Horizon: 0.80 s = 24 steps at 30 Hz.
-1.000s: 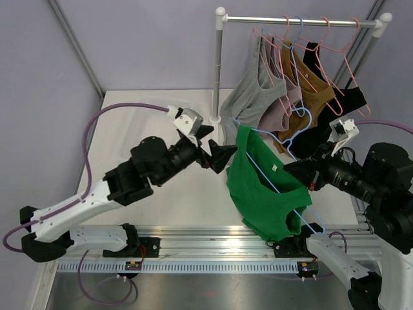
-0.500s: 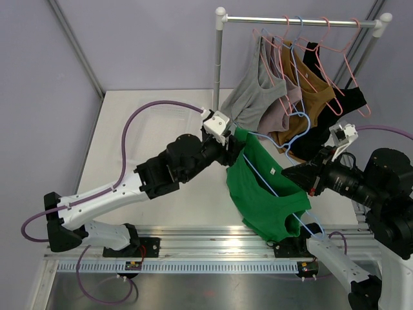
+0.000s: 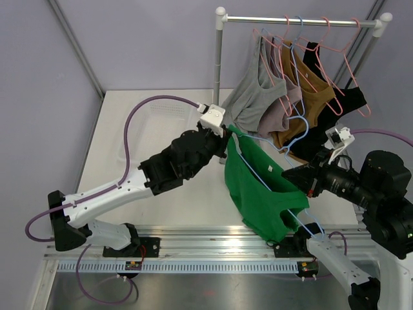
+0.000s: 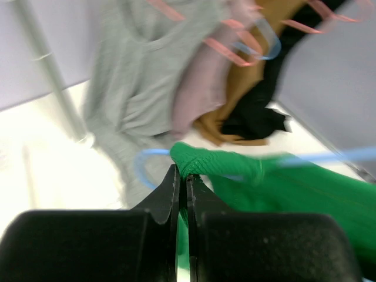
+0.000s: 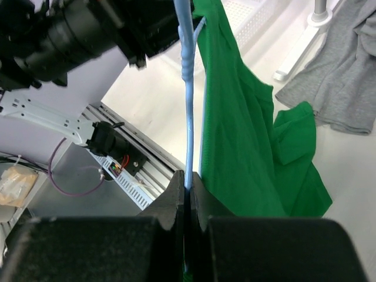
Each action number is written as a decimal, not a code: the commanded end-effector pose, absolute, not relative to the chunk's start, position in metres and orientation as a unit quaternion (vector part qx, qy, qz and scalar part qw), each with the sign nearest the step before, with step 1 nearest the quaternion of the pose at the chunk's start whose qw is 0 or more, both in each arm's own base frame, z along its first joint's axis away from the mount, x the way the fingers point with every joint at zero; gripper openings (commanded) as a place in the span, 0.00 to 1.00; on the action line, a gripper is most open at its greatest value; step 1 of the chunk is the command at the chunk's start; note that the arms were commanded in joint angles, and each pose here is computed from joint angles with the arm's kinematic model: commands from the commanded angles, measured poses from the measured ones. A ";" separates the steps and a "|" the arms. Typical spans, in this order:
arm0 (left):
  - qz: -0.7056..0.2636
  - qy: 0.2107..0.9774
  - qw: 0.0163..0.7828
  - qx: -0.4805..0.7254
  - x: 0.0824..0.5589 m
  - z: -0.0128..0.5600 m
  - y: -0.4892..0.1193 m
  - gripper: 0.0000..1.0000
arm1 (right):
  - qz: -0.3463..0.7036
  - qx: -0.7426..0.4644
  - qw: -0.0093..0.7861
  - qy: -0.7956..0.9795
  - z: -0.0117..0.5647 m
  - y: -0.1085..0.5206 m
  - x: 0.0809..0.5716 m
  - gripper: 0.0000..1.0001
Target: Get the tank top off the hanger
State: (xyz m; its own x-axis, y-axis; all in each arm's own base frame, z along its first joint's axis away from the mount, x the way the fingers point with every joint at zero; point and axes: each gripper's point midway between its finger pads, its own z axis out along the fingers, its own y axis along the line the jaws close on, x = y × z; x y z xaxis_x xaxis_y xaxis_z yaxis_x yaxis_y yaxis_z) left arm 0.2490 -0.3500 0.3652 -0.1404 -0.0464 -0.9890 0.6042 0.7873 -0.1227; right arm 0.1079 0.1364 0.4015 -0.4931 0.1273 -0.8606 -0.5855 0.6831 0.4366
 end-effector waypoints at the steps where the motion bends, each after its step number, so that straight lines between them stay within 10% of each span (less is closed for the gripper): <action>1: -0.192 0.729 0.656 0.038 0.290 0.389 -0.274 0.00 | 0.365 -0.178 0.498 0.766 0.398 0.136 0.103 0.00; 12: -0.186 0.793 0.580 -0.014 0.304 0.339 -0.213 0.00 | 0.478 -0.322 0.527 0.625 0.426 0.167 0.048 0.00; 24: -0.441 0.761 0.458 0.128 0.186 0.326 -0.276 0.00 | 0.519 -0.135 0.716 0.447 0.474 0.161 0.153 0.00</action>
State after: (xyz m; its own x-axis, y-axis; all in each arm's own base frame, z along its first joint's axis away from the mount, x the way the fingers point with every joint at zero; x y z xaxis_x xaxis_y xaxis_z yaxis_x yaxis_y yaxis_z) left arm 0.2151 -0.2601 0.3102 -0.5337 -0.1913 -0.8238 0.5140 0.7001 -0.4956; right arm 0.1375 0.1763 0.4079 -0.1592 0.3535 -0.9218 -0.8412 0.4402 0.3141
